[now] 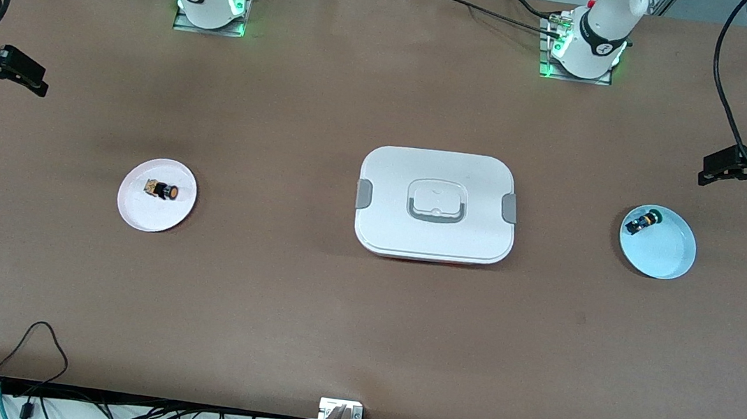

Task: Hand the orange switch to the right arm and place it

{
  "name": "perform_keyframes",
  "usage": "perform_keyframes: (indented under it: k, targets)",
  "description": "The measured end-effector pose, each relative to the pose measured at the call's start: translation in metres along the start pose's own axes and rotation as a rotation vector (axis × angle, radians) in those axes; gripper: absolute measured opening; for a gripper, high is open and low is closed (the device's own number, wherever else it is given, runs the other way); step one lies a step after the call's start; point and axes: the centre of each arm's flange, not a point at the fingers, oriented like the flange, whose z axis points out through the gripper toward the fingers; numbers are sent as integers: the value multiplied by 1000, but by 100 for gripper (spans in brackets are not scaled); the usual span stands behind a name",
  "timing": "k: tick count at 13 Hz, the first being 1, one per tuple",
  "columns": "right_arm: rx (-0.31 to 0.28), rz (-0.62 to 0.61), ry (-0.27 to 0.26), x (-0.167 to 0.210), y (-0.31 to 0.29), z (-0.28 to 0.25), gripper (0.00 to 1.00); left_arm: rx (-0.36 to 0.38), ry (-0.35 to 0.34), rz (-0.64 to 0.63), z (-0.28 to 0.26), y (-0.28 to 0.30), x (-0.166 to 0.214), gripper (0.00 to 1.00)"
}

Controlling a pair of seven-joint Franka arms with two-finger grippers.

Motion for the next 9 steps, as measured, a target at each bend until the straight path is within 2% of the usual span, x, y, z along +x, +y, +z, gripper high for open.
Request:
perform_keyframes:
  k: [9]
  targets:
    - [0, 0, -13, -1, 0, 1, 100, 0, 1, 0, 0, 0, 0, 100]
